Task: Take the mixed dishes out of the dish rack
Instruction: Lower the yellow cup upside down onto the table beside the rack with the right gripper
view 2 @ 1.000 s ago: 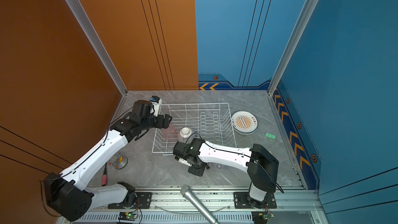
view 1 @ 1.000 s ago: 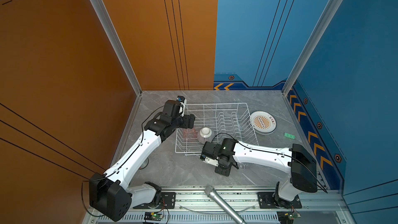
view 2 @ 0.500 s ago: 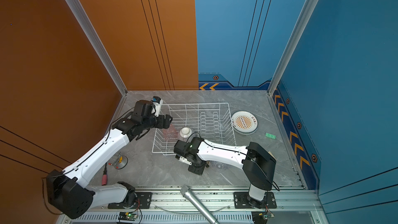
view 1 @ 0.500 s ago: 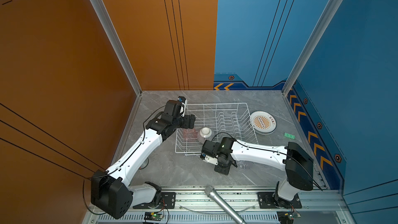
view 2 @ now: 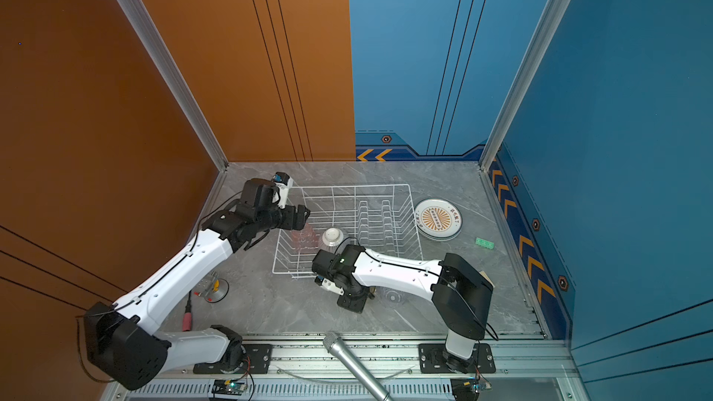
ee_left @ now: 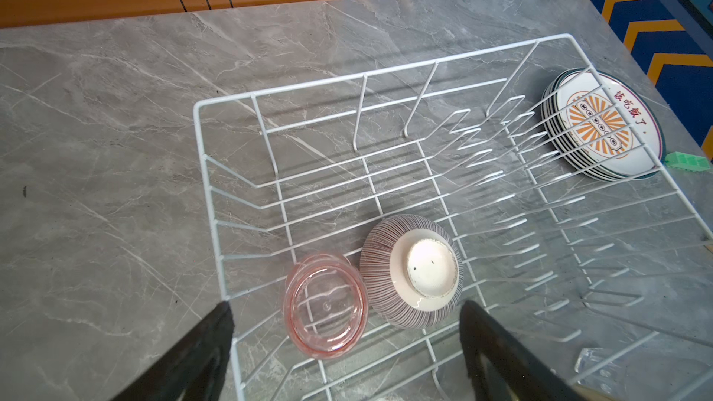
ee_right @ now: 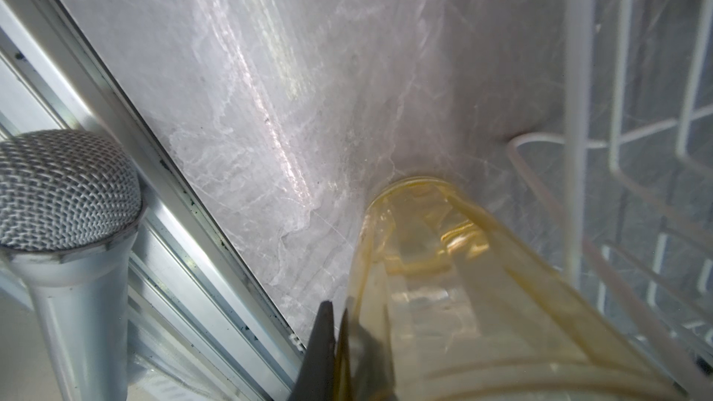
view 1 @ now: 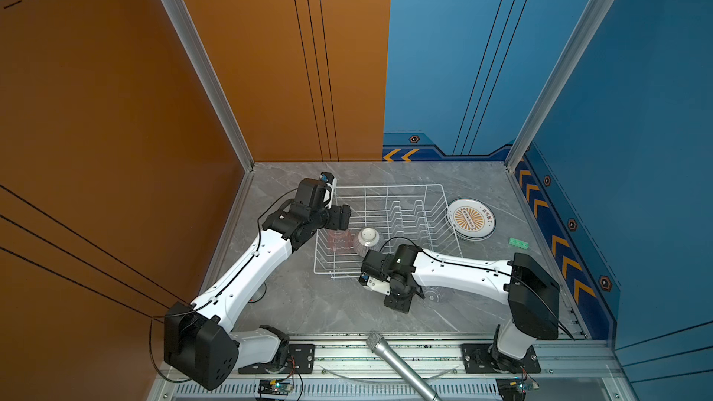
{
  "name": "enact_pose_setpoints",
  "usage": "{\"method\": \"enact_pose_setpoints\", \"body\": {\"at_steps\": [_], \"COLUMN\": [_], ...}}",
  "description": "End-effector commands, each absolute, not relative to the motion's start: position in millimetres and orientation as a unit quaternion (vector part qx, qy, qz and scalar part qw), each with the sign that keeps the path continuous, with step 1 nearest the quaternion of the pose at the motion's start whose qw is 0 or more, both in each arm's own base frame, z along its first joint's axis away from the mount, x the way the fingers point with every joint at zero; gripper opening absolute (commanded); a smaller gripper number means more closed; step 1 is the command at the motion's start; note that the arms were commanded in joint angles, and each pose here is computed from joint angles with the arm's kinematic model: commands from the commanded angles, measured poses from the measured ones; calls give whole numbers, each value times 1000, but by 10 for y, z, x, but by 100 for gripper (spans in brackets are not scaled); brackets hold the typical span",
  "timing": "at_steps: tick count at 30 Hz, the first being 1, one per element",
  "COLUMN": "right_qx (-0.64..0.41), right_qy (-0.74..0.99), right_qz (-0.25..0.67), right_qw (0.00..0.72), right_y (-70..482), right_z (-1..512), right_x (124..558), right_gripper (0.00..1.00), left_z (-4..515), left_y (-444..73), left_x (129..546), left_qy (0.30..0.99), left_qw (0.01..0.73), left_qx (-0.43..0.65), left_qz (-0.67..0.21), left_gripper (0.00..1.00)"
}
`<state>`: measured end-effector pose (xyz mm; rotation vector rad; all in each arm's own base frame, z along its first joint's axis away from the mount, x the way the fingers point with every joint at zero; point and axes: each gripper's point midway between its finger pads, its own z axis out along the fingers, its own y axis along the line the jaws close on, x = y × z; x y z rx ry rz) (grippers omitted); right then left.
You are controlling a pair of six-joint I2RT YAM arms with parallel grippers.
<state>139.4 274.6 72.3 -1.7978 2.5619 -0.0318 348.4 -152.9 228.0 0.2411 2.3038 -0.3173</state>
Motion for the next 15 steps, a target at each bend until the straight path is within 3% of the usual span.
{"method": "enact_pose_setpoints", "body": {"at_steps": [1, 10, 15], "right_qx": [-580, -578, -575], "right_qy": [815, 816, 818], "right_qz": [-9, -8, -9], "right_qw": [9, 11, 27], "right_y": [2763, 2766, 2765], "right_z": [679, 666, 724], "right_x": [1441, 1471, 1503], "right_gripper": [7, 20, 36], "left_z": [2343, 2338, 2326], "left_y": [-1532, -1519, -1527], "left_x": [3477, 3464, 3453], "left_qy": [907, 908, 909], "left_qw": [391, 389, 386], "left_qx": [104, 104, 106], "left_qz": [-119, -115, -115], "left_gripper": [92, 92, 92]}}
